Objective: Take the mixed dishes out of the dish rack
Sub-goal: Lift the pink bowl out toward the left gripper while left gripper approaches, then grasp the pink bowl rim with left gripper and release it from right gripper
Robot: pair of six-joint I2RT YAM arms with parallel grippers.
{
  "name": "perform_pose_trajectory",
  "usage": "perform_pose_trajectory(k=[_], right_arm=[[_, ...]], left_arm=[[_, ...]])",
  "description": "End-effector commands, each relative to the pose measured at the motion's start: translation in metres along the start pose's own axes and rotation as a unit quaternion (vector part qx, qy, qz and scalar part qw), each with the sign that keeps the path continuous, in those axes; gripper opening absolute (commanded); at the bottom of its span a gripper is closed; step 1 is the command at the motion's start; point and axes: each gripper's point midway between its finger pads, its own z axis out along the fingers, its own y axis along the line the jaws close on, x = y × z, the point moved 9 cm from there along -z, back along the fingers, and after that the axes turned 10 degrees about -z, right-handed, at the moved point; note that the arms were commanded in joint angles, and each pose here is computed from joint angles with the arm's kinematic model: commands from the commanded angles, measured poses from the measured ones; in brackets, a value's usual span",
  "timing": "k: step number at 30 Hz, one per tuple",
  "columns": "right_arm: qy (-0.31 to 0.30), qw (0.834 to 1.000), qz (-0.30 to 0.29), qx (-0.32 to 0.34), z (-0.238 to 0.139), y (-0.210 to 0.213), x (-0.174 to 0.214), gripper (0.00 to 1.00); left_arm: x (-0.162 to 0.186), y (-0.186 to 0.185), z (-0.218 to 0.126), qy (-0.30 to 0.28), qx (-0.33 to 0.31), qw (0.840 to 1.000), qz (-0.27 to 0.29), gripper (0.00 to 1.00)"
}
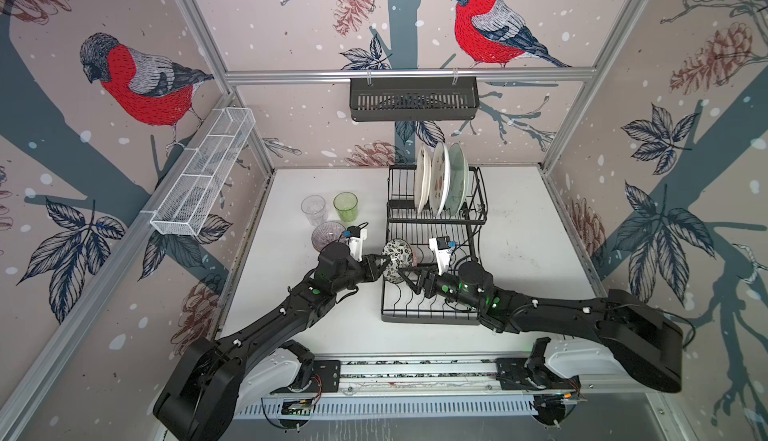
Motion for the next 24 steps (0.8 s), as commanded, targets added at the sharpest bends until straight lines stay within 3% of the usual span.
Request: perform_pose_trajectory(k=[1,8,12,14,21,24], right_arm=[[-0.034,0.999,-0.004,-0.036,0.002,0.012,-0.014,0.56],[-0.028,0.999,-0.005,-0.037,0.006,0.013,-0.014,0.57],[-0.017,0.999,-0.009,-0.037,0.011,0.016,-0.013,0.60],[-0.015,0.999,-0.005,-0.033,0.013,0.016,-0.013,0.66],[-0.018,1.000,0.005,0.002,0.011,0.012,-0.016,0.95],[-0.015,0.999,-0.004,0.031,0.009,0.008,-0.017,1.00]], left_arm=[[-0.006,-0.010,0.002,-0.007,0.022,1.000,0.008,0.17],[-0.006,-0.008,0.001,-0.006,0.006,1.000,0.013,0.15],[-0.004,-0.005,0.003,0.002,0.000,1.000,0.010,0.07],[-0.003,-0.002,0.003,0.005,-0.006,1.000,0.008,0.00],[-0.004,0.004,-0.002,-0.013,-0.047,0.999,0.006,0.00],[-0.010,0.006,-0.009,-0.040,-0.077,0.996,0.010,0.00]])
